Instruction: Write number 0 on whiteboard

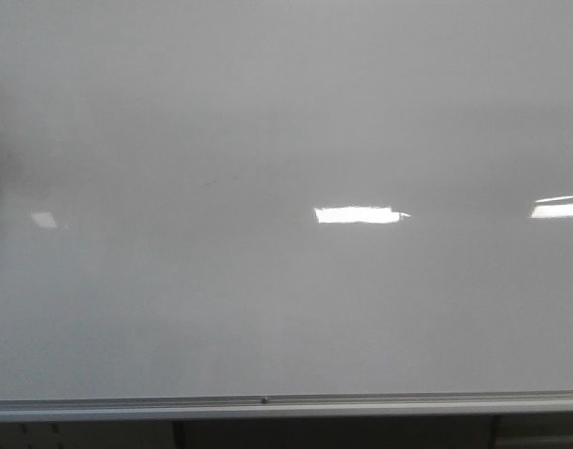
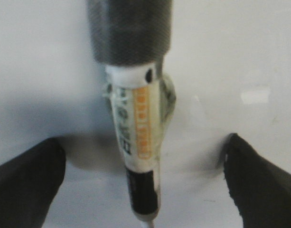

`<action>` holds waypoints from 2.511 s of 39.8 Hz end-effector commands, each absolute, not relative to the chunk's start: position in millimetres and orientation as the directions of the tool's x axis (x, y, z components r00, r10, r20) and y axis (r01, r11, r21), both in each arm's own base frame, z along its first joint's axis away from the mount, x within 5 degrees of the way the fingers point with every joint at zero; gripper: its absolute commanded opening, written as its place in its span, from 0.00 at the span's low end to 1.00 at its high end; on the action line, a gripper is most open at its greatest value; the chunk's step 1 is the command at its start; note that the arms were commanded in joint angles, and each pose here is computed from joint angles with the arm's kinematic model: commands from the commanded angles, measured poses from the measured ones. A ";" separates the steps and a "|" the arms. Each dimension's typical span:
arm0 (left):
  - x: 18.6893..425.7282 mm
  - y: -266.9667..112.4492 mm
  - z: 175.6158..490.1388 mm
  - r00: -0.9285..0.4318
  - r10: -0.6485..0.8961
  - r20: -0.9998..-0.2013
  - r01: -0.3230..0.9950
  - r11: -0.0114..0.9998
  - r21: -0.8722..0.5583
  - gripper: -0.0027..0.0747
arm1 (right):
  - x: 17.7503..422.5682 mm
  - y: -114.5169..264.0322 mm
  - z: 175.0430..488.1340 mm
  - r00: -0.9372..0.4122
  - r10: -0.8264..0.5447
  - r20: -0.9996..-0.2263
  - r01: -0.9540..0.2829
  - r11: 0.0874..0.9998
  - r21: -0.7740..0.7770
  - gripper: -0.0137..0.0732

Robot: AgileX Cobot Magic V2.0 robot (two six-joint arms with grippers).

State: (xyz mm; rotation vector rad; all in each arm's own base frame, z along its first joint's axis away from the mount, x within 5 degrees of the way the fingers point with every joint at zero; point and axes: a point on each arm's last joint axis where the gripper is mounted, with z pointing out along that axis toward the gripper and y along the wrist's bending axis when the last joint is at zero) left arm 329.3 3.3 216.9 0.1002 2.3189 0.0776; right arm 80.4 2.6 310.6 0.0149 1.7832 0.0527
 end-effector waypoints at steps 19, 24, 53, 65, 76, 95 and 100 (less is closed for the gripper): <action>335.6 1.6 243.7 -0.569 0.081 -0.818 0.037 0.997 0.073 0.01 | 82.4 1.6 327.8 -0.117 0.044 -0.992 -0.011 0.999 0.045 0.67; 326.6 -4.3 254.7 -0.580 0.041 -0.814 0.026 0.999 0.032 0.01 | 82.4 1.6 327.8 -0.117 0.044 -0.992 -0.011 0.999 0.045 0.67; 184.8 -196.2 308.9 -0.321 0.752 -0.575 0.937 0.165 -0.308 0.01 | 119.7 32.0 345.7 -0.515 0.052 -0.856 -0.251 0.945 0.208 0.67; 173.2 -197.6 313.3 -0.268 0.756 -0.597 0.927 0.032 -0.375 0.01 | 135.9 78.7 367.3 -0.621 -0.141 -0.771 -0.653 0.638 0.408 0.73; 173.2 -197.8 313.6 -0.267 0.754 -0.599 0.926 0.030 -0.375 0.01 | 172.6 109.3 361.1 -0.664 -0.239 -0.708 -0.740 0.345 0.578 0.82; 173.2 -197.8 313.6 -0.267 0.754 -0.599 0.926 0.030 -0.375 0.01 | 198.9 169.4 340.1 -0.661 -0.391 -0.640 -0.742 0.216 0.635 0.71; 173.3 -197.9 313.6 -0.267 0.754 -0.600 0.927 0.031 -0.374 0.01 | 199.6 173.6 336.0 -0.667 -0.406 -0.625 -0.733 0.206 0.648 0.62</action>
